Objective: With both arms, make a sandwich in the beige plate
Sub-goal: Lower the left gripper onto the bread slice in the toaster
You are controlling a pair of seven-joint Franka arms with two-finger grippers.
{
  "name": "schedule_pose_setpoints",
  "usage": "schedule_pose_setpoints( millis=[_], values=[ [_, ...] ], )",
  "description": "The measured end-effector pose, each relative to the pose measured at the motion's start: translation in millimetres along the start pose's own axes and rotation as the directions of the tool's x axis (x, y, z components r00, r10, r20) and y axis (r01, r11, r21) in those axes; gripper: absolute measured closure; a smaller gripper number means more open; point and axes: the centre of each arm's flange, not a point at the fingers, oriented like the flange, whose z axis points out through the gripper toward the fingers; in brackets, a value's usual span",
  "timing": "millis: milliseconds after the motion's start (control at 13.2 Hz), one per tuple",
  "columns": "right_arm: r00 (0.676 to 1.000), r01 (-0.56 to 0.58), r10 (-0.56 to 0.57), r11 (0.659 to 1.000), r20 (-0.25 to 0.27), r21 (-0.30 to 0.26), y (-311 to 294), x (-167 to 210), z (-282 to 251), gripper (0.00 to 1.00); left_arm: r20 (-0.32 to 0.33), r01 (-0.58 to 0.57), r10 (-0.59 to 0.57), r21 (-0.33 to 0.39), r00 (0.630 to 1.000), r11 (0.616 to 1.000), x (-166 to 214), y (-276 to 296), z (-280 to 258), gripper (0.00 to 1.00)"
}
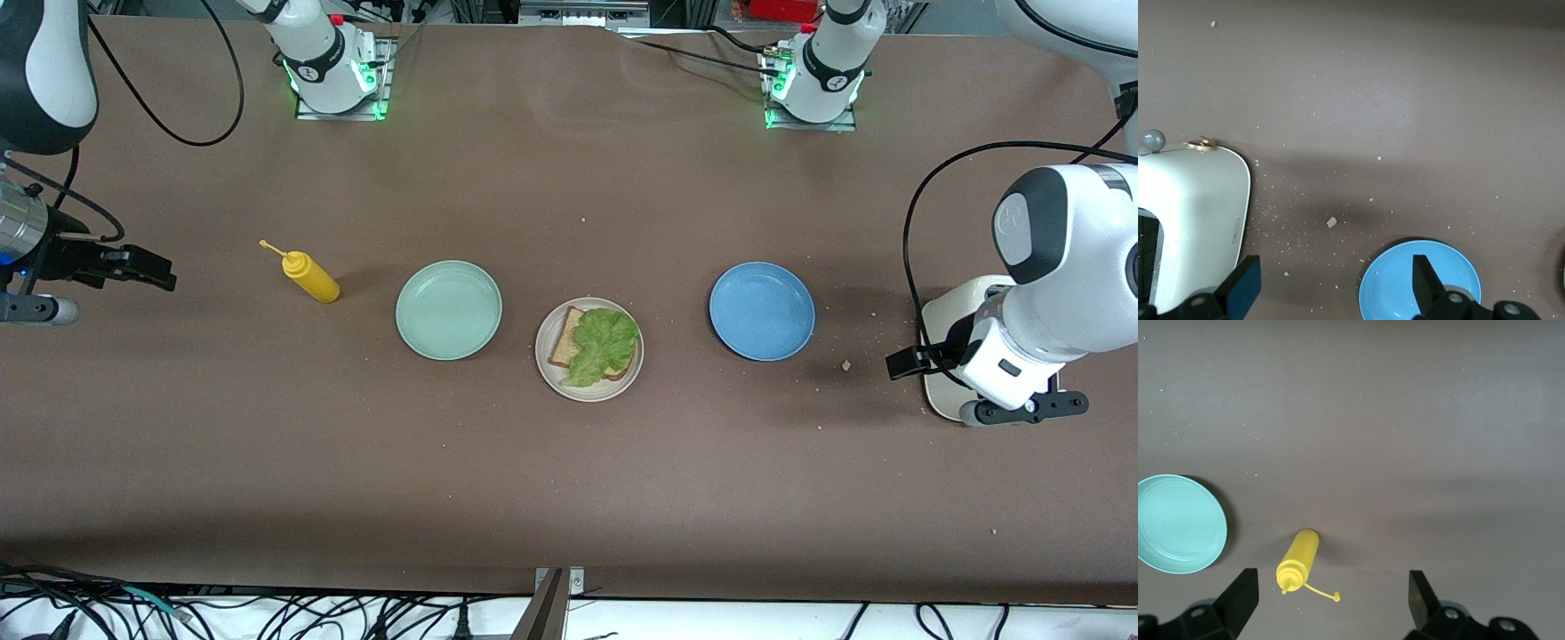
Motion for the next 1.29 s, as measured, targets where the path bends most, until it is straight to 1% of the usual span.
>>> schedule_pose_setpoints(
  millis=[152,303,455,683,1289],
  values=[
    [0.999,0.032,-0.032,0.998,-0.010,-0.049,-5,-3,-9,0.00,0.000,0.000,0.000,0.000,1.000,1.000,0,0,0,0.00],
    [0.999,0.047,-0.047,0.997,-0.003,-0.059,-12,-5,-11,0.00,0.000,0.000,0.000,0.000,1.000,1.000,0,0,0,0.00],
    [0.999,0.044,-0.044,0.998,0.006,-0.055,-11,-5,-12,0.00,0.000,0.000,0.000,0.000,1.000,1.000,0,0,0,0.00],
    [1.000,0.020,-0.020,0.999,0.010,-0.035,-16,-5,-11,0.00,0.000,0.000,0.000,0.000,1.000,1.000,0,0,0,0.00],
    [0.999,-0.003,0.004,1.000,0.035,-0.031,-19,-8,-9,0.00,0.000,0.000,0.000,0.000,1.000,1.000,0,0,0,0.00]
  ],
)
